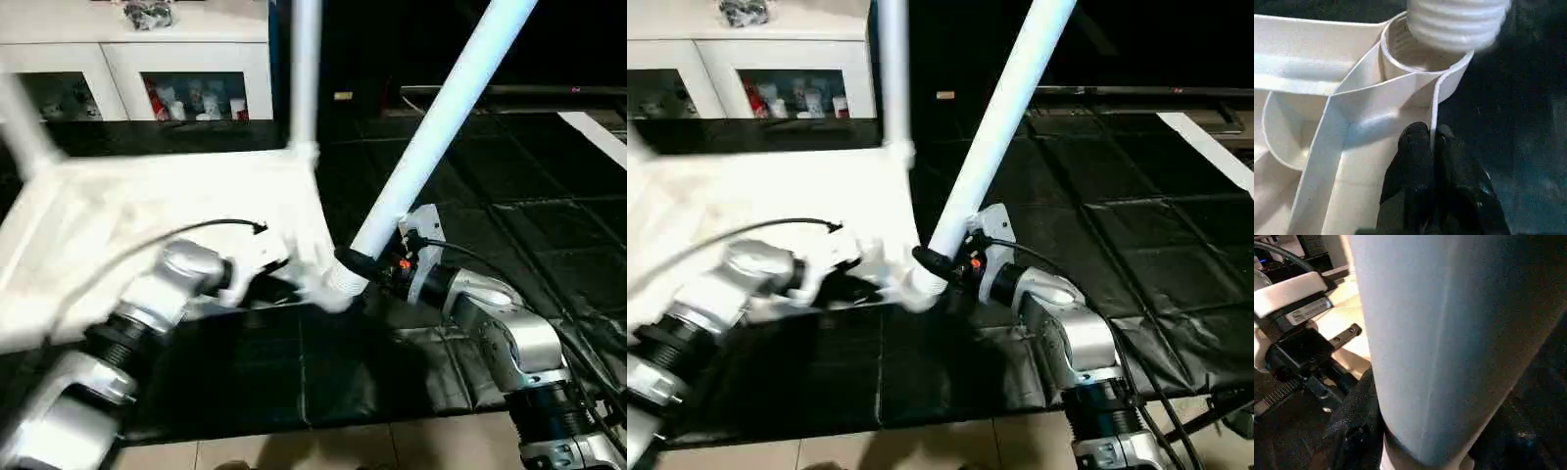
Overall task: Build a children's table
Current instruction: Insert table leg to table base
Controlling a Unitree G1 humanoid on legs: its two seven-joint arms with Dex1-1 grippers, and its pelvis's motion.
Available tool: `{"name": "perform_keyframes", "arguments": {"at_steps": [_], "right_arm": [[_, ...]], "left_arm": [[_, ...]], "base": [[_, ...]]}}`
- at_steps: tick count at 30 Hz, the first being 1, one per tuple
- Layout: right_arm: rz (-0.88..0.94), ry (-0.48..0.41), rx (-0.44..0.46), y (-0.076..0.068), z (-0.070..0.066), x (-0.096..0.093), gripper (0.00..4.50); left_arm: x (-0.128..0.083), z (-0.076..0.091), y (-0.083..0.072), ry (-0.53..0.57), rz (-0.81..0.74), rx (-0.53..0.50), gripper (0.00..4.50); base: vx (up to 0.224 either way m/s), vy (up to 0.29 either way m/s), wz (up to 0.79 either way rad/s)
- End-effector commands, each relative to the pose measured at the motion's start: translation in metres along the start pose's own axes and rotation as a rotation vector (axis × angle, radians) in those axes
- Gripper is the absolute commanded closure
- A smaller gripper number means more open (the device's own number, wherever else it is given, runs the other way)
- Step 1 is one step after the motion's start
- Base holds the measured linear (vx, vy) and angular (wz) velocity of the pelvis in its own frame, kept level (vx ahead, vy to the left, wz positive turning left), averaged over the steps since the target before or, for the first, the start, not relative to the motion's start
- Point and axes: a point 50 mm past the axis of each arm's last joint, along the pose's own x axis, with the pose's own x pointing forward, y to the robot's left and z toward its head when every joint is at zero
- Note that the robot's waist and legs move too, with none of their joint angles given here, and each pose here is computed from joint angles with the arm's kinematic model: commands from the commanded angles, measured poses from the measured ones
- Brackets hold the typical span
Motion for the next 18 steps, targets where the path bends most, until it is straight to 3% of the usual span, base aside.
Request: {"name": "perform_keyframes", "arguments": {"at_steps": [1, 12, 18], "right_arm": [[0.006, 0.007, -0.022, -0.001, 0.004, 0.004, 2.59], [0.028, 0.032, -0.05, -0.004, 0.003, 0.013, 2.59], [0.035, 0.052, -0.065, -0.009, 0.004, 0.016, 2.59]], "left_arm": [[0.004, -0.01, -0.004, 0.01, 0.027, -0.07, 4.5], [0.006, -0.007, -0.015, 0.003, -0.001, 0.066, 4.5], [0.004, -0.01, -0.017, -0.008, 0.003, 0.07, 4.5]], "base": [[0.0, 0.0, 0.0], [0.0, 0.0, 0.0], [0.0, 0.0, 0.0]]}}
